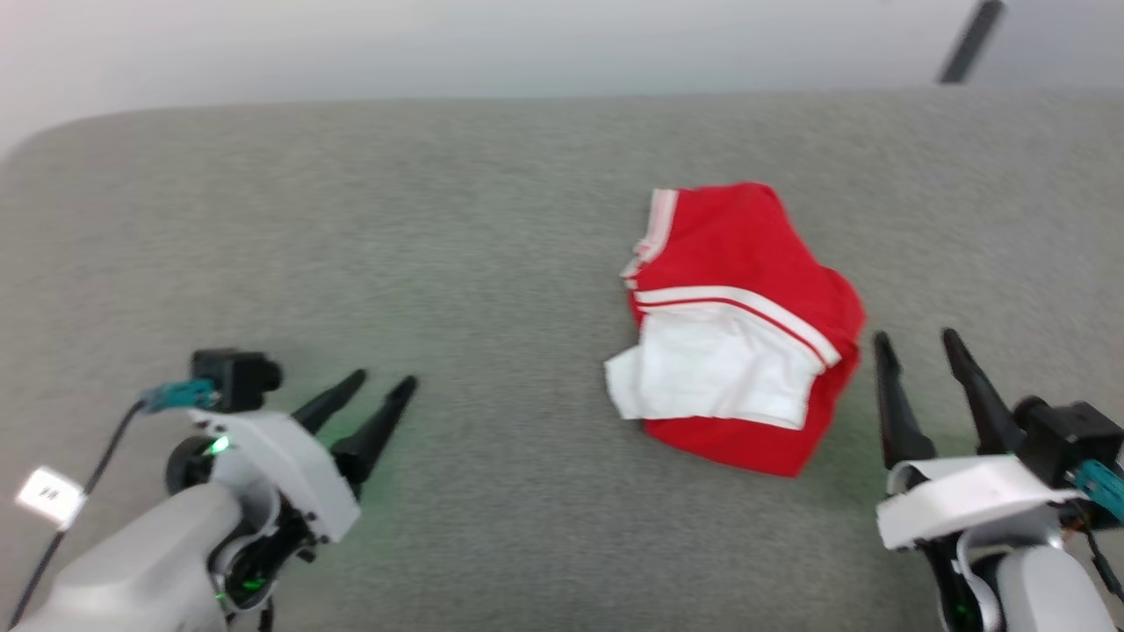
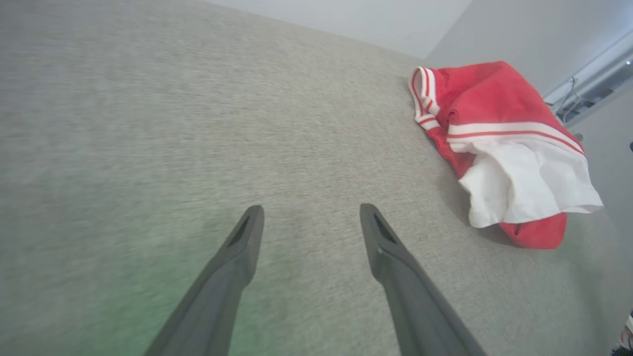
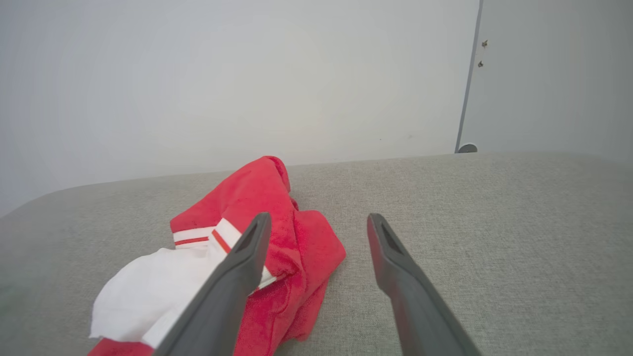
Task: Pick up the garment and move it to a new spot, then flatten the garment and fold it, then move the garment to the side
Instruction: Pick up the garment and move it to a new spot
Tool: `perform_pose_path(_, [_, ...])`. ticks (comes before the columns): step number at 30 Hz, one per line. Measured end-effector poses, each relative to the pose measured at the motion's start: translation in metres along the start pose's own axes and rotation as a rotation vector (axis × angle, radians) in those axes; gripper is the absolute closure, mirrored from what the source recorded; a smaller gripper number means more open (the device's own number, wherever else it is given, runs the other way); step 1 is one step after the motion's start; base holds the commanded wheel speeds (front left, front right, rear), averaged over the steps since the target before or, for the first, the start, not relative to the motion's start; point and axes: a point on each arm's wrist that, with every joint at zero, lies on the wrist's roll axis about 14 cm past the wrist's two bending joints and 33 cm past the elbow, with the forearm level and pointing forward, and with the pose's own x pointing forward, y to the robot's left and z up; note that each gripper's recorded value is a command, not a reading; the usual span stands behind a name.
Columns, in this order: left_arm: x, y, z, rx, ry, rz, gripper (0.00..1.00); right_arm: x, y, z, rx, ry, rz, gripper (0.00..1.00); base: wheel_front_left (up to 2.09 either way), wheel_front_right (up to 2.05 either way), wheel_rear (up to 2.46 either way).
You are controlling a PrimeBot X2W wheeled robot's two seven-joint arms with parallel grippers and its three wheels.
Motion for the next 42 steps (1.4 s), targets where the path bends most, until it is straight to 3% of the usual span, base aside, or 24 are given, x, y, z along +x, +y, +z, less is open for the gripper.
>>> perform_pose_path(6, [-0.05,0.037,0.007,0.029,-0.094,0.143,0.0,-0.006,0.006,-0.003,-0.002,0.024,0.02,0.0,0.0,0.0,0.0])
perform_pose_path(12, [-0.099,0.056,0.006,0.023,-0.192,0.254,0.0,-0.028,0.005,-0.002,0.003,0.038,0.017,0.0,0.0,0.0,0.0])
perform_pose_path(22, [-0.153,0.07,0.029,0.144,-0.372,0.428,0.0,-0.04,0.004,0.023,-0.012,-0.029,0.022,0.0,0.0,0.0,0.0])
perform_pose_path(31, [-0.169,0.048,0.059,0.25,-0.531,0.427,0.0,-0.046,-0.002,0.046,0.005,-0.107,-0.001,0.0,0.0,0.0,0.0])
perform_pose_path(42, [-0.167,0.036,0.045,0.276,-0.526,0.408,0.0,-0.052,-0.003,0.047,0.034,-0.117,-0.014,0.0,0.0,0.0,0.0])
